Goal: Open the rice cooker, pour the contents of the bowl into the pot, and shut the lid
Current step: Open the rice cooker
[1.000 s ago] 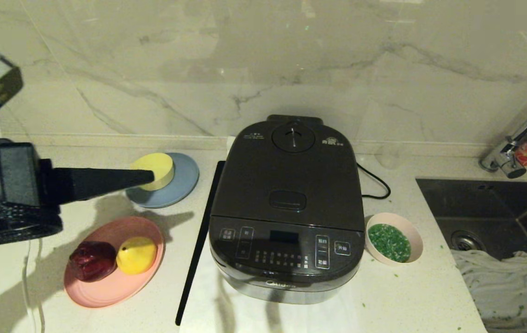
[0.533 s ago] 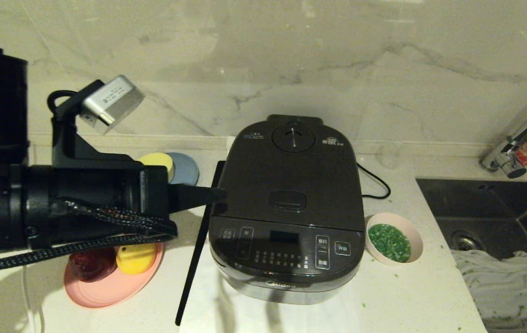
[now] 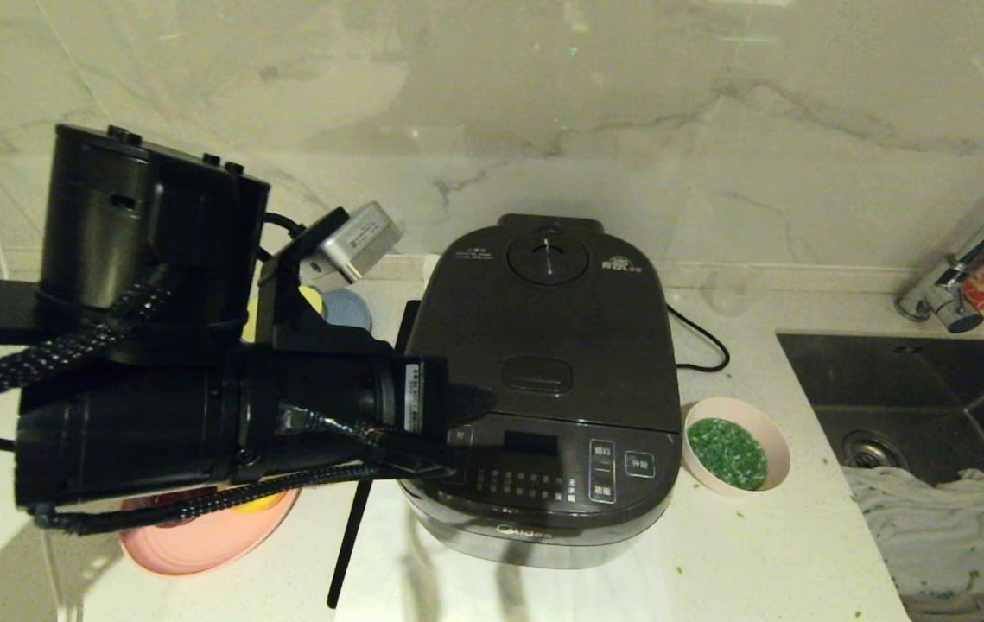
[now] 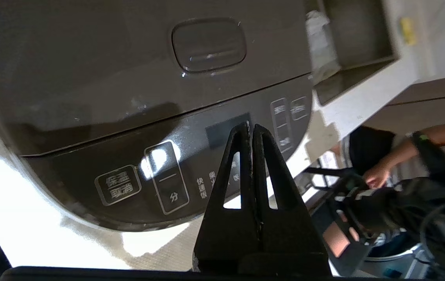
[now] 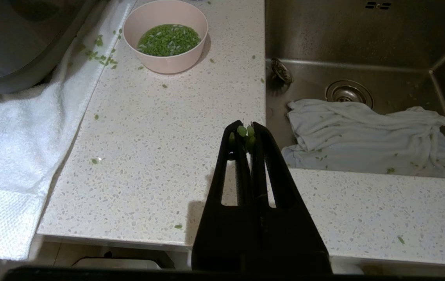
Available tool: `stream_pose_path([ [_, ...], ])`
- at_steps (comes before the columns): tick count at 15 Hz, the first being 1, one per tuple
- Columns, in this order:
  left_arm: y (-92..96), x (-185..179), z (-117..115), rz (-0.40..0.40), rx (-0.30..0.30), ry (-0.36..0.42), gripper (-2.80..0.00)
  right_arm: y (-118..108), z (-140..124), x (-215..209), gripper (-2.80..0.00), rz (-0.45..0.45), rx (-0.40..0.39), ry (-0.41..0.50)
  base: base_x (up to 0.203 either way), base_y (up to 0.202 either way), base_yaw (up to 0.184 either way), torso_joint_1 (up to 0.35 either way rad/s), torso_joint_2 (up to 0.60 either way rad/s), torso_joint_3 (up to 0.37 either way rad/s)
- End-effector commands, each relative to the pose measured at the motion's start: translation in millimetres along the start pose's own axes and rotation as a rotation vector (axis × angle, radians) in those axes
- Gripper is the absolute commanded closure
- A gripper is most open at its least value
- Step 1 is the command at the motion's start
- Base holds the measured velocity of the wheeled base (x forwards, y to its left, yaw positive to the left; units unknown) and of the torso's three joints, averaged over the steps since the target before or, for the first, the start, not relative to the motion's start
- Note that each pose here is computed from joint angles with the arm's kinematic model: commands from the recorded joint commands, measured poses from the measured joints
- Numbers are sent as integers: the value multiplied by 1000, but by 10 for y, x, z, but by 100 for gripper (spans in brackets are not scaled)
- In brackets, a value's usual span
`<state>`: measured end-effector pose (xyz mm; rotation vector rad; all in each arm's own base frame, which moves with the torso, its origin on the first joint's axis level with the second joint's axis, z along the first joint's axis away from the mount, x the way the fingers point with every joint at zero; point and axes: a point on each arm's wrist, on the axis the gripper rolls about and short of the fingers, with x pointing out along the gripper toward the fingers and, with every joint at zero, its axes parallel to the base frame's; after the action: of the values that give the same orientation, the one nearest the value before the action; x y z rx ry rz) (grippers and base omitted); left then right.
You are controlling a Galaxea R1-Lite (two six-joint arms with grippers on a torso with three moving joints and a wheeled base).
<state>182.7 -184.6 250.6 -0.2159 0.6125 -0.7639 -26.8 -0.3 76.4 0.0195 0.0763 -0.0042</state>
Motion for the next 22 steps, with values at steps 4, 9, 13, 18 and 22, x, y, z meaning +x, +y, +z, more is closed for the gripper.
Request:
stream_pose_path([
  [4, -50, 290, -141, 50, 20, 47, 0, 0, -1, 0, 0, 0, 0, 0, 0, 0, 0, 0, 0, 0],
  [9, -22, 350, -192, 63, 13, 61, 0, 0, -1, 0, 0, 0, 0, 0, 0, 0, 0, 0, 0, 0],
  [13, -4, 426, -188, 94, 14, 28, 0, 0, -1, 0, 0, 0, 0, 0, 0, 0, 0, 0, 0, 0],
  [18, -59, 469, -63, 49, 9, -57, 0, 0, -1, 0, 0, 0, 0, 0, 0, 0, 0, 0, 0, 0],
  [22, -20, 650, -43, 60, 7, -74, 0, 0, -1, 0, 0, 0, 0, 0, 0, 0, 0, 0, 0, 0],
])
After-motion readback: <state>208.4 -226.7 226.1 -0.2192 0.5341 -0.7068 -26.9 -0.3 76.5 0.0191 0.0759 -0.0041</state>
